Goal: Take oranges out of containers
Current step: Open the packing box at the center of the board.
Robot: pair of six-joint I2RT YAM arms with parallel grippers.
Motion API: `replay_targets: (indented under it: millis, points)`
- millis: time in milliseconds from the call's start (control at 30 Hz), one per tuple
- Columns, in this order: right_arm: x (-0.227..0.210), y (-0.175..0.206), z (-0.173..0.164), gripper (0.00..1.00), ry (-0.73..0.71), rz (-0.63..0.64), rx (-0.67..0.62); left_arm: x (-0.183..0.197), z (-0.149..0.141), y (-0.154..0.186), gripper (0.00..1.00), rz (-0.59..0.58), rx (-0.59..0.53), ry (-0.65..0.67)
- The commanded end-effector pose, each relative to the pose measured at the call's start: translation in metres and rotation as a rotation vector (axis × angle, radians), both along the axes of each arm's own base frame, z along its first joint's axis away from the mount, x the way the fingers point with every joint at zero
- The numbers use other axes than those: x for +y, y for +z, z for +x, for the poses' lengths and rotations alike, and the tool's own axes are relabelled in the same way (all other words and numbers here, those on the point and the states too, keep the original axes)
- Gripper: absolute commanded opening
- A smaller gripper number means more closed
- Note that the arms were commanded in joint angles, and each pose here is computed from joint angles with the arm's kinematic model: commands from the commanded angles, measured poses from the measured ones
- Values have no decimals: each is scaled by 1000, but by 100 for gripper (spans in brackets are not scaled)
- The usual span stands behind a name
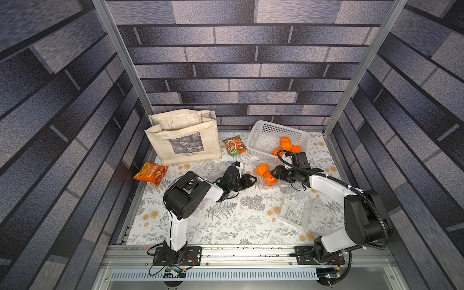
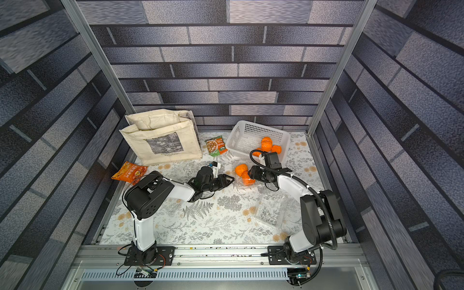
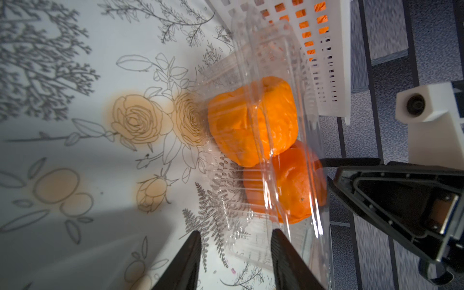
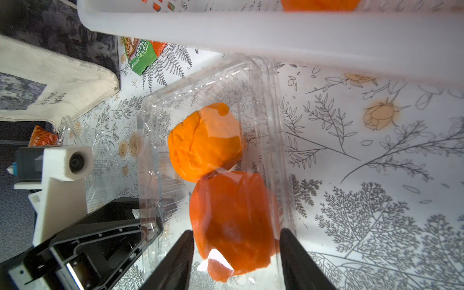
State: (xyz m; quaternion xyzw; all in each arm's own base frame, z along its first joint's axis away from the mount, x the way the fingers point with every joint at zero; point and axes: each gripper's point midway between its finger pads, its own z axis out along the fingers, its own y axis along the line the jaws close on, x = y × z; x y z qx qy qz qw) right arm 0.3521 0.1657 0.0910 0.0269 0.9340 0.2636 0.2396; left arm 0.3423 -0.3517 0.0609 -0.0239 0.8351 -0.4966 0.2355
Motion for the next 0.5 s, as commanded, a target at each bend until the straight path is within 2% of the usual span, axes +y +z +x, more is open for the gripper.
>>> replay_targets:
  millis: [0,467]
  points:
    - [23,-12,-20,56,95,39,89,-18,-5,20,48,-73,-69,-52]
    - [30,-16,-24,55,127,34,104,-24,-4,22,49,-80,-89,-51]
